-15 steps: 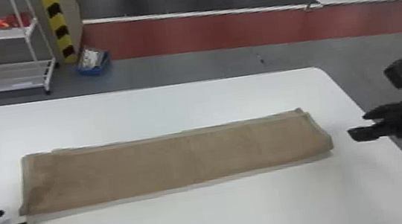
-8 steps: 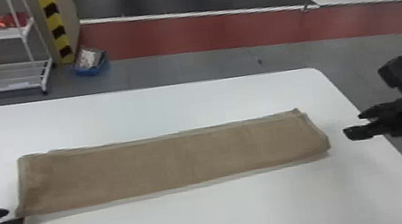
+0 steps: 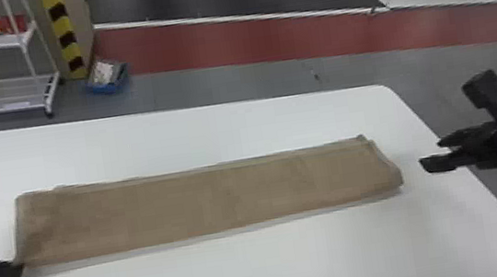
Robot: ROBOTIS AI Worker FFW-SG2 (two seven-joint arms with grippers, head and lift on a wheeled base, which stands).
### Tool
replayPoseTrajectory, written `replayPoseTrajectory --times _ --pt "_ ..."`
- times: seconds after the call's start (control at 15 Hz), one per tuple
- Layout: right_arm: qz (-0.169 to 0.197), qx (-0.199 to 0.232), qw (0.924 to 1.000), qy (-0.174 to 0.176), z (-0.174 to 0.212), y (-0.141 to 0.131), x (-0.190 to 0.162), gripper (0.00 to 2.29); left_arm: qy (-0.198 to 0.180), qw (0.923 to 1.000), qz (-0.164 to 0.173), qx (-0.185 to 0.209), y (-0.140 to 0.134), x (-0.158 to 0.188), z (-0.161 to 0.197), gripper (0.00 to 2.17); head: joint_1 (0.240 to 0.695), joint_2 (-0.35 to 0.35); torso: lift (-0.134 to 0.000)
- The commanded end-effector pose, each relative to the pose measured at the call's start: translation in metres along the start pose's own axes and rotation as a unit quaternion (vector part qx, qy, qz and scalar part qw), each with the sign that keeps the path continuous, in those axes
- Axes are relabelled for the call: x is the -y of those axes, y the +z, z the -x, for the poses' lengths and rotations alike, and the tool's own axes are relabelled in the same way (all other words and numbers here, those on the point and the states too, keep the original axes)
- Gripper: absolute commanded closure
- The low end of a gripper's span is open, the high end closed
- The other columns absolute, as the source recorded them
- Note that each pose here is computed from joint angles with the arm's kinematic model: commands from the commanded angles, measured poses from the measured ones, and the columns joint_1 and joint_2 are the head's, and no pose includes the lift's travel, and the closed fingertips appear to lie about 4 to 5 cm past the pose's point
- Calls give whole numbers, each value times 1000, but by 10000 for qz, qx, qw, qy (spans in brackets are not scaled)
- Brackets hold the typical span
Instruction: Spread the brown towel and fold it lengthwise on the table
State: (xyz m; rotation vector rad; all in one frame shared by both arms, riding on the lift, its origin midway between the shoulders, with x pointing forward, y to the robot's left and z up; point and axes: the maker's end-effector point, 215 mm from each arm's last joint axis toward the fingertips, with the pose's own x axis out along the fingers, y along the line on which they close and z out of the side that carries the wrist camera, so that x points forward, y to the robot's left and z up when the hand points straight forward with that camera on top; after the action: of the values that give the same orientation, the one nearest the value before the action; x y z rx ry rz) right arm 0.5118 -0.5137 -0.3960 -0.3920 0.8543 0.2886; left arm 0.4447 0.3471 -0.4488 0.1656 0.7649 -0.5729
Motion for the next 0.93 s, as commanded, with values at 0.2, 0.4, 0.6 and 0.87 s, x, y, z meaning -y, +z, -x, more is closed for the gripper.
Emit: replayPoseTrajectory --times 0.2,0.4,0.6,0.87 --pt "-15 6 10000 34 0 -4 -3 410 -249 9989 -395 21 12 2 16 1355 695 -192 -124" --pt "-1 9 10000 56 -1 -5 -7 410 -940 9789 -1810 153 46 21 32 1355 695 -202 -124" --pt "-77 123 9998 151 0 2 -14 410 -1317 9632 -2342 -27 44 30 31 1355 695 -215 -124" --pt "-621 542 9949 590 16 38 -44 410 -1379 9539 -2653 -256 35 35 21 1355 695 -202 -124"
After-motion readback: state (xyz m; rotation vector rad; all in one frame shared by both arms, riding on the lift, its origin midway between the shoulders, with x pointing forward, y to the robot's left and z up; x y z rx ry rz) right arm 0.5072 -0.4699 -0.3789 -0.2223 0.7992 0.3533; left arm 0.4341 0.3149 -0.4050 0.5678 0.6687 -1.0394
